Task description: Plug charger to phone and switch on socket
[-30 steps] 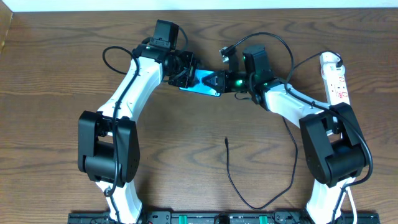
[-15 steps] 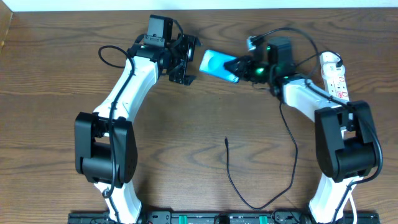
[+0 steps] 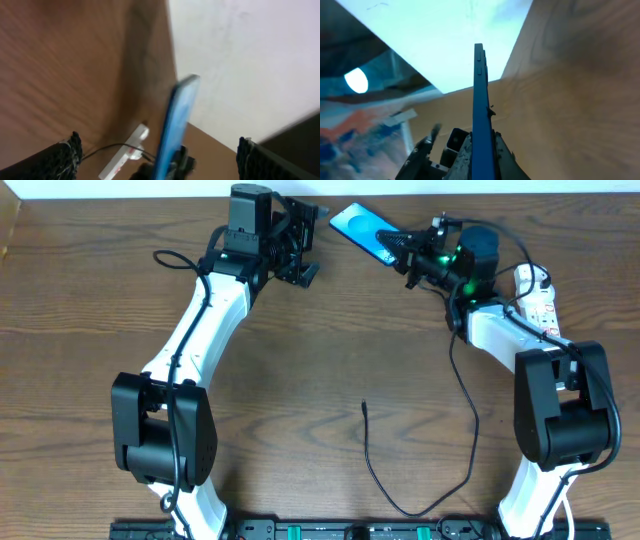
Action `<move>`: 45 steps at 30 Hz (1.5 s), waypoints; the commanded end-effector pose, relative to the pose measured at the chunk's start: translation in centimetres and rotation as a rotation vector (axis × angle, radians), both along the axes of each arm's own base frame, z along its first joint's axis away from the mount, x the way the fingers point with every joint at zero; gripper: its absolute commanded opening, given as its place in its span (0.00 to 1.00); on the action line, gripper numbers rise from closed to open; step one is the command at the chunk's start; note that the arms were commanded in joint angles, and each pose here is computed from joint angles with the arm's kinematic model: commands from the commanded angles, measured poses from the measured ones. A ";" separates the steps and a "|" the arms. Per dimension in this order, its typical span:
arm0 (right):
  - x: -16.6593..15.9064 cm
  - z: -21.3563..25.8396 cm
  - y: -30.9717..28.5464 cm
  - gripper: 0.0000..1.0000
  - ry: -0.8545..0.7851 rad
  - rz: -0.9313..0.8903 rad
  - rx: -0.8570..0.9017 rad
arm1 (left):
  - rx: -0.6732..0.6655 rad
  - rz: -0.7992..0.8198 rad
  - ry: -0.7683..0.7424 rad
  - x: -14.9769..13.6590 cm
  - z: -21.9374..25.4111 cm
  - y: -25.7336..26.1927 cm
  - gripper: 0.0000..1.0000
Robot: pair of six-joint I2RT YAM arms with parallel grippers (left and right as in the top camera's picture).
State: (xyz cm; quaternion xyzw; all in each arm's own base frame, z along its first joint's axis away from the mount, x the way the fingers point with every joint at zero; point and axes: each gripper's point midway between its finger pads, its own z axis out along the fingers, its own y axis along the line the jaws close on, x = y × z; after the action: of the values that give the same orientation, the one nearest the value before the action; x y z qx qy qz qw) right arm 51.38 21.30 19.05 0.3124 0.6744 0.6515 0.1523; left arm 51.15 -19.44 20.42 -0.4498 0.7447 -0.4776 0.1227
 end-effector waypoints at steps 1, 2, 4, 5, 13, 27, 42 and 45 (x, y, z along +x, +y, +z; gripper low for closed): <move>-0.3 2.1 1.4 0.01 0.057 0.016 0.111 | 0.040 -0.050 -0.167 0.9 2.8 -0.2 0.98; -0.4 2.5 1.6 0.01 0.049 0.021 0.122 | 0.053 -0.062 -0.204 1.1 3.2 -0.2 0.98; -0.5 3.2 1.9 0.01 0.031 0.028 0.141 | 0.070 -0.075 -0.232 1.2 3.4 -0.2 0.98; -0.6 3.4 2.0 0.01 0.026 0.030 0.149 | 0.077 -0.081 -0.239 1.2 3.4 -0.3 0.98; -2.1 5.0 4.5 0.01 0.040 0.106 0.223 | 0.126 -0.119 -0.285 1.1 3.4 -0.4 0.98; -3.5 6.4 6.7 0.01 0.008 0.160 0.258 | 0.126 -0.119 -0.284 1.1 3.4 -0.4 0.76; -3.5 6.4 6.7 0.01 0.007 0.161 0.258 | 0.170 -0.058 -0.278 1.8 2.9 0.7 0.21; -3.5 6.4 6.7 0.02 0.004 0.163 0.255 | 0.171 -0.055 -0.278 1.8 2.9 0.7 0.19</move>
State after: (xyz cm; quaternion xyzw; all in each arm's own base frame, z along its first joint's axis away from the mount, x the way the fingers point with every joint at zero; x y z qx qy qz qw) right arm 47.99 27.66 23.81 0.2918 0.6158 0.7304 0.0478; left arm 52.75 -19.46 22.53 -0.3429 0.7742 -0.4810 0.2272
